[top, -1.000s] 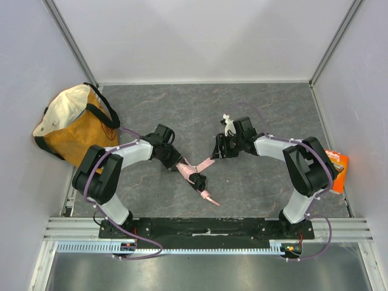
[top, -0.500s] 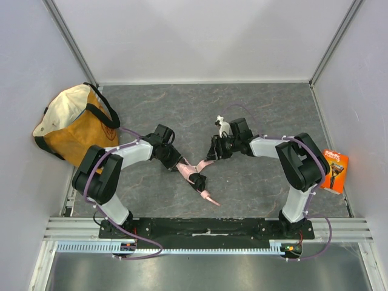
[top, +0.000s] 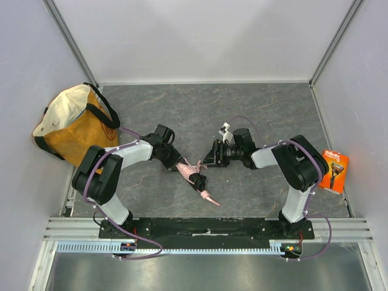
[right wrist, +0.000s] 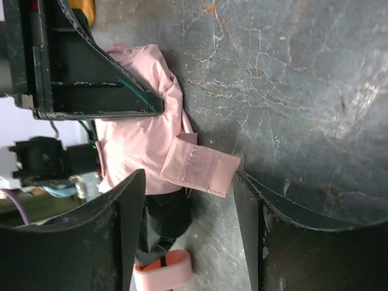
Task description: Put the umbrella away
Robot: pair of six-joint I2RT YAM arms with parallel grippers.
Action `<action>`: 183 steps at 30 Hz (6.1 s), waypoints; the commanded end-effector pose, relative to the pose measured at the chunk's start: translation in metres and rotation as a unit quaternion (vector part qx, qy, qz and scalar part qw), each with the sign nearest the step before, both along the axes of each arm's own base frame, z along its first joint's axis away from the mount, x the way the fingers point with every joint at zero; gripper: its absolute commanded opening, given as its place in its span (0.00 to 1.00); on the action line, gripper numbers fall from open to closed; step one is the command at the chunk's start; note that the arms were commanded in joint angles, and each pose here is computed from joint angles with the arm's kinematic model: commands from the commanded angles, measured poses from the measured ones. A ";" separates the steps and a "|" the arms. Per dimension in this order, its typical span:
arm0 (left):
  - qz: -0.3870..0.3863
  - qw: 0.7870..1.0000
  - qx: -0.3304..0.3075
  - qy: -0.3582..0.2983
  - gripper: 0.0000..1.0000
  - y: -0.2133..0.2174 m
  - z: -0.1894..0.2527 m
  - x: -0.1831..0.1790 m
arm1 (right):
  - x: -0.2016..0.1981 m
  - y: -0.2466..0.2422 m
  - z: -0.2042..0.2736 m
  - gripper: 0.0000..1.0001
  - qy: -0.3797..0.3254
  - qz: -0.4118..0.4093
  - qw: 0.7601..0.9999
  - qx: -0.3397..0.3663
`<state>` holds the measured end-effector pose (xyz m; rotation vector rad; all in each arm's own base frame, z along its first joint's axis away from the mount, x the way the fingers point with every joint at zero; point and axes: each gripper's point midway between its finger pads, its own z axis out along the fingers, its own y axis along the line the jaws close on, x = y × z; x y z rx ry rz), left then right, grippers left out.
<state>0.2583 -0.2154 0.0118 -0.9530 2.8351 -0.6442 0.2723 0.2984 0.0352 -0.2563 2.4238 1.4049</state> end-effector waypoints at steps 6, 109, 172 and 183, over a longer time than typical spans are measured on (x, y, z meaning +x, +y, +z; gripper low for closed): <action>-0.018 0.982 0.163 0.092 0.02 0.065 -0.059 -0.061 | 0.003 0.015 0.010 0.72 0.102 -0.171 0.976 0.092; -0.025 0.984 0.154 0.090 0.02 0.064 -0.060 -0.062 | 0.027 -0.003 -0.013 0.49 0.055 -0.261 0.961 0.068; 0.012 0.963 0.184 0.196 0.02 0.071 -0.074 -0.094 | -0.061 0.135 0.085 0.00 -0.097 0.014 0.987 0.131; 0.008 0.963 0.186 0.197 0.02 0.071 -0.075 -0.091 | -0.076 0.126 0.036 0.00 -0.204 0.039 0.978 -0.035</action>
